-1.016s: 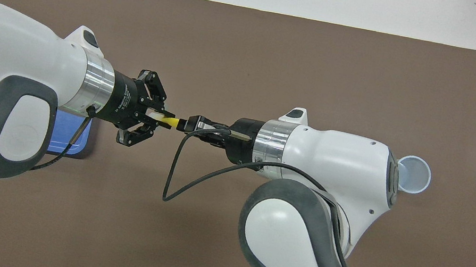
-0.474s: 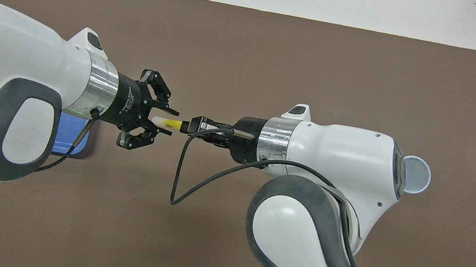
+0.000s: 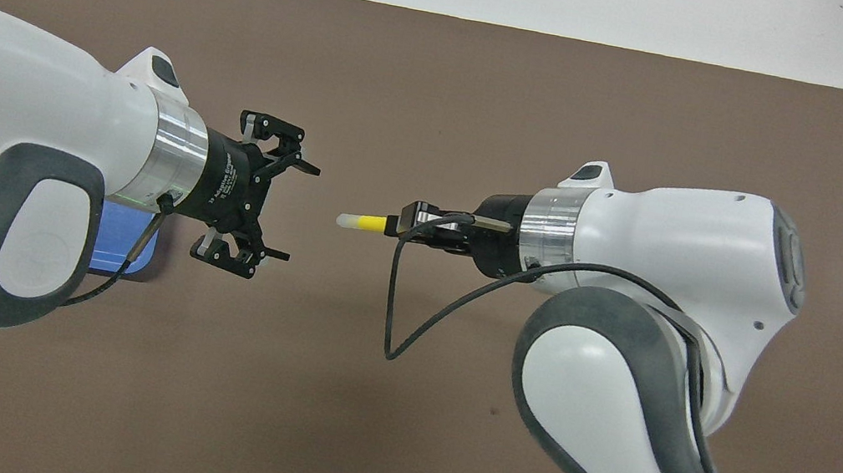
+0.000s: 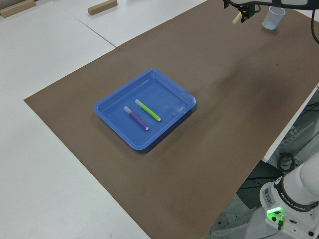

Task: Transfer and insert pens with both arms
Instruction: 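Grasp the yellow pen with the right gripper and open the left gripper, then carry the yellow pen to the cup while the left gripper returns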

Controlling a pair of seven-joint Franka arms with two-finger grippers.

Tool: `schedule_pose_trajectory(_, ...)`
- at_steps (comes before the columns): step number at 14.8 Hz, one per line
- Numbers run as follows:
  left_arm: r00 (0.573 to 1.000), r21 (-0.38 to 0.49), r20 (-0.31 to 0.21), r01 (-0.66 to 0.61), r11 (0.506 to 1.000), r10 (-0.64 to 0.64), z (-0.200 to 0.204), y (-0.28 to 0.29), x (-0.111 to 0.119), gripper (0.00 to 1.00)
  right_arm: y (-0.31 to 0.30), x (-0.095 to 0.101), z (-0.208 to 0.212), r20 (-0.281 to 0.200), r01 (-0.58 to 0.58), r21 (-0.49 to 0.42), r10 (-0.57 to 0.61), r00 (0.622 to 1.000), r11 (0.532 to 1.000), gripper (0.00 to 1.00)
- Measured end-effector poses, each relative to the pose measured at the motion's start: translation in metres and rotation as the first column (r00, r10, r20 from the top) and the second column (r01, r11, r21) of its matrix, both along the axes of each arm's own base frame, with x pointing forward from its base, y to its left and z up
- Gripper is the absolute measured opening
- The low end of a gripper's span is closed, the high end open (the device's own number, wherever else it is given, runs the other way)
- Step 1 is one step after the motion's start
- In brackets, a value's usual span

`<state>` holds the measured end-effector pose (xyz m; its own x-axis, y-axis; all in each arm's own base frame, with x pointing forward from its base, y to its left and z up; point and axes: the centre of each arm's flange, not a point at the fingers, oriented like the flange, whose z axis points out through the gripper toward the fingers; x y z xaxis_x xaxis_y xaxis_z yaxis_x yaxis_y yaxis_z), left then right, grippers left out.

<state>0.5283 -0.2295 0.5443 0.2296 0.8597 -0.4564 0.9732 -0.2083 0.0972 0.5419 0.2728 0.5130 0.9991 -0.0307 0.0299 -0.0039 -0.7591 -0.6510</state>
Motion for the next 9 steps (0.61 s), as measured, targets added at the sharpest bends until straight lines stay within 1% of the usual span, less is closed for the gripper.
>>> schedule_pose_trajectory(2,1.000,0.023,0.010,-0.028,0.999,0.027,0.000,0.020,0.008,1.00,-0.026,0.003,0.003,0.004,-0.030,-0.091,0.030,1.000,0.995,0.19)
schedule_pose_trajectory(5,0.999,0.062,0.028,-0.041,0.997,0.039,0.000,0.037,0.013,1.00,-0.062,0.005,0.005,0.001,-0.063,-0.232,0.065,0.998,0.971,0.19)
schedule_pose_trajectory(7,0.999,0.088,0.053,-0.010,0.996,0.006,0.002,0.041,0.014,1.00,-0.089,0.007,0.005,0.000,-0.075,-0.335,0.079,0.997,0.939,0.19)
schedule_pose_trajectory(9,0.994,0.112,0.096,0.049,0.992,-0.060,0.004,0.054,0.017,1.00,-0.115,0.008,0.006,-0.006,-0.081,-0.429,0.086,0.996,0.900,0.19)
